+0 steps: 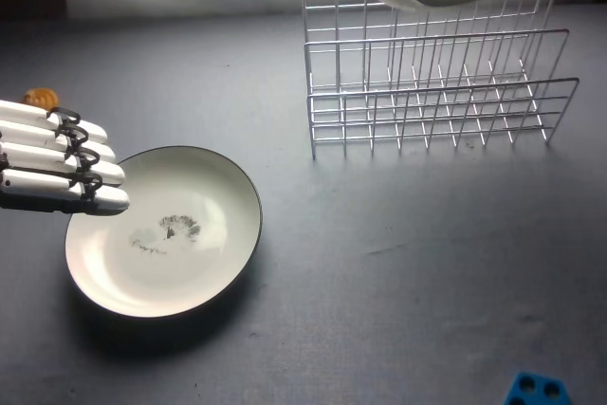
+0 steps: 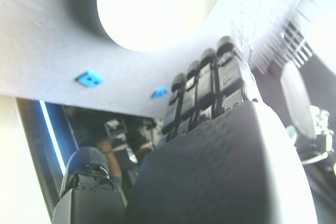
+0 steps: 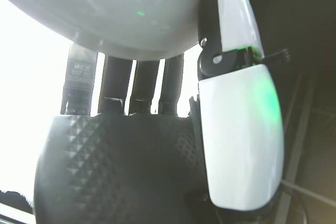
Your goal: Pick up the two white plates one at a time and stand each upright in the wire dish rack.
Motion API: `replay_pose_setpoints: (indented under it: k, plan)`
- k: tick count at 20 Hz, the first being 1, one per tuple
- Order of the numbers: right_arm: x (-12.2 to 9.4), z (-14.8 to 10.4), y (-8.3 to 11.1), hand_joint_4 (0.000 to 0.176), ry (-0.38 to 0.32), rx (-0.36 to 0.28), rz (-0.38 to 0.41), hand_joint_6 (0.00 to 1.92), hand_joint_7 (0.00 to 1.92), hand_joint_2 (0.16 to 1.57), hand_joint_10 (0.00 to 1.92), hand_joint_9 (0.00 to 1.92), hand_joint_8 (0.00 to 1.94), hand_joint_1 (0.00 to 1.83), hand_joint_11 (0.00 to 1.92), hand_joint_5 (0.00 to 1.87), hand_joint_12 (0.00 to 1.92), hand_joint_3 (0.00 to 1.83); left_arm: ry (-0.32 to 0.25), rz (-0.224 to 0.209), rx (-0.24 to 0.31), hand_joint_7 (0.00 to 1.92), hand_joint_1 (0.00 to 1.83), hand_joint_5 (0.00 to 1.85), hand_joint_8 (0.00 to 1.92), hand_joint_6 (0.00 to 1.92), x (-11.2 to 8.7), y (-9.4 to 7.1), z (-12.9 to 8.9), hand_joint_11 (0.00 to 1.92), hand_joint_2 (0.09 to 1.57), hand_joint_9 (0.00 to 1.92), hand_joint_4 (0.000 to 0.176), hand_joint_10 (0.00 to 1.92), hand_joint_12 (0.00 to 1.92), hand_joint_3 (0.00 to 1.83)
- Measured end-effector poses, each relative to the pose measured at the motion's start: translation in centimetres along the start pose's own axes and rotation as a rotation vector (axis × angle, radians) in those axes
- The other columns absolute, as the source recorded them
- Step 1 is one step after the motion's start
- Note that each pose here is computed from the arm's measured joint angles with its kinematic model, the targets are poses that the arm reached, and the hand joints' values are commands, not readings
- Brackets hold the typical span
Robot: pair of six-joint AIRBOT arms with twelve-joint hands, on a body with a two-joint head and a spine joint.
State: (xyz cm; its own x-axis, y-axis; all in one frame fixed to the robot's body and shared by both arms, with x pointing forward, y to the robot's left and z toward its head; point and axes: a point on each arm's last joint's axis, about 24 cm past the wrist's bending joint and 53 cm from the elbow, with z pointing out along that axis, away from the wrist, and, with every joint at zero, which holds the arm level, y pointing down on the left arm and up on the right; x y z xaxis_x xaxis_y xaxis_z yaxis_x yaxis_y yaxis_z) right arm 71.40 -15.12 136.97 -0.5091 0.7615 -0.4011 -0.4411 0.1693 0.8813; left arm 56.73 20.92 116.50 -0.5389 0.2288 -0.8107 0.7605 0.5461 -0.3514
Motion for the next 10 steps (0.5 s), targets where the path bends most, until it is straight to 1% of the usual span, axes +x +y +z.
replay_pose_setpoints:
  k: [2,3,4,5,6,8,10]
  plan:
    - [0.2,0.1,0.0,0.013,0.004,-0.001,0.000,1.04,1.09,1.10,0.01,1.23,0.80,1.23,0.84,0.96,0.94,0.00,0.008,-0.004,-0.006,0.00,0.00,0.00,0.00,0.00,0.1,0.2,0.5,0.00,1.04,0.00,0.000,0.00,0.00,0.00]
    - [0.2,0.3,0.0,0.013,0.004,0.000,0.006,1.06,1.07,1.11,0.00,1.23,0.81,1.22,0.84,0.96,0.92,0.00,0.014,0.000,-0.010,0.00,0.00,0.00,0.00,0.00,0.2,0.3,0.7,0.00,1.04,0.00,0.000,0.00,0.00,0.00]
    - [0.1,0.4,-0.2,0.014,0.000,0.006,0.008,1.05,1.08,1.10,0.00,1.23,0.81,1.22,0.83,0.96,0.92,0.00,0.020,0.003,-0.011,0.00,0.00,0.00,0.00,0.00,0.4,0.3,1.0,0.00,1.04,0.00,0.000,0.00,0.00,0.00]
    - [0.0,0.4,-0.4,0.012,-0.003,0.015,0.011,1.02,1.10,1.10,0.00,1.23,0.78,1.23,0.84,0.97,0.92,0.00,0.025,0.000,-0.010,0.00,0.00,0.00,0.00,0.00,0.5,0.3,1.2,0.00,1.04,0.00,0.000,0.00,0.00,0.00]
    - [-0.3,0.4,-0.8,0.013,-0.012,0.029,0.011,1.04,1.08,1.10,0.00,1.23,0.83,1.22,0.82,0.95,0.95,0.00,0.035,-0.002,-0.012,0.00,0.00,0.00,0.00,0.00,0.8,0.4,1.4,0.00,1.04,0.00,0.000,0.00,0.00,0.00]
    - [-1.4,0.3,-1.8,0.010,-0.042,0.060,0.031,1.07,1.07,1.11,0.00,1.22,0.85,1.22,0.81,0.94,0.99,0.00,0.066,-0.011,-0.016,0.00,0.00,0.00,0.00,0.00,1.9,0.6,1.9,0.00,1.03,0.00,0.000,0.00,0.00,0.00]
    - [-2.4,0.2,-3.1,0.017,-0.074,0.096,0.072,1.04,1.07,1.10,0.00,1.22,0.82,1.22,0.83,0.97,0.95,0.00,0.095,-0.021,-0.022,0.02,0.00,0.01,0.01,0.00,2.8,0.9,2.3,0.00,1.04,0.01,0.000,0.00,0.00,0.00]
